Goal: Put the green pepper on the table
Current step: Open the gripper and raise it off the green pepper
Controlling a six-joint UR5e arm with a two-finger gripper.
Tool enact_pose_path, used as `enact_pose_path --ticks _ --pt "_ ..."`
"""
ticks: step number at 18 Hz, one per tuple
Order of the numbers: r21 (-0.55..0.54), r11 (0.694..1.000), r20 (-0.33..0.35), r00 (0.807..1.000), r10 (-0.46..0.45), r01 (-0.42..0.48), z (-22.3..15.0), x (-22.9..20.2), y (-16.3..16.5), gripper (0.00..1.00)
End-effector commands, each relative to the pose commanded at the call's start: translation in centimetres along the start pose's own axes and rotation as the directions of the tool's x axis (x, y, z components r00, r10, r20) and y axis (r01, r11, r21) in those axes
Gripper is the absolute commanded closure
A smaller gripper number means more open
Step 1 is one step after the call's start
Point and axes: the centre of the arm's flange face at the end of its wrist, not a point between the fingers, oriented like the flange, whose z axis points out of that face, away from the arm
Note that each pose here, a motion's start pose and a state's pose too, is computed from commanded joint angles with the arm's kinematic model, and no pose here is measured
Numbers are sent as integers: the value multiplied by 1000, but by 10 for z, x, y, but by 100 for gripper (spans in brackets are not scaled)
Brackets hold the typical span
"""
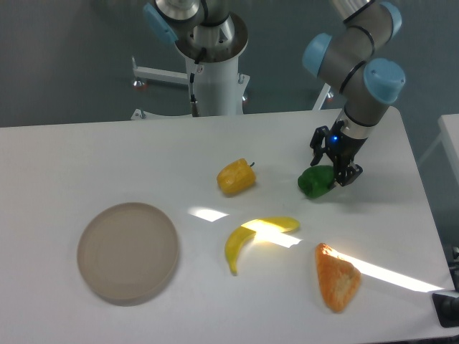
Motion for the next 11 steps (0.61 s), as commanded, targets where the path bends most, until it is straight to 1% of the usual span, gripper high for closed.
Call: enact_pose_path --ticks 5,7,9,11 --pt "-27 999 46 999 20 -19 -30 -10 -8 0" --pt "-75 997 70 997 31 -26 -51 -10 -12 0" --pt "-139 989 90 994 57 -45 -70 -17 -25 0" --pt "-178 983 103 993 61 -42 -81 -26 -55 0"
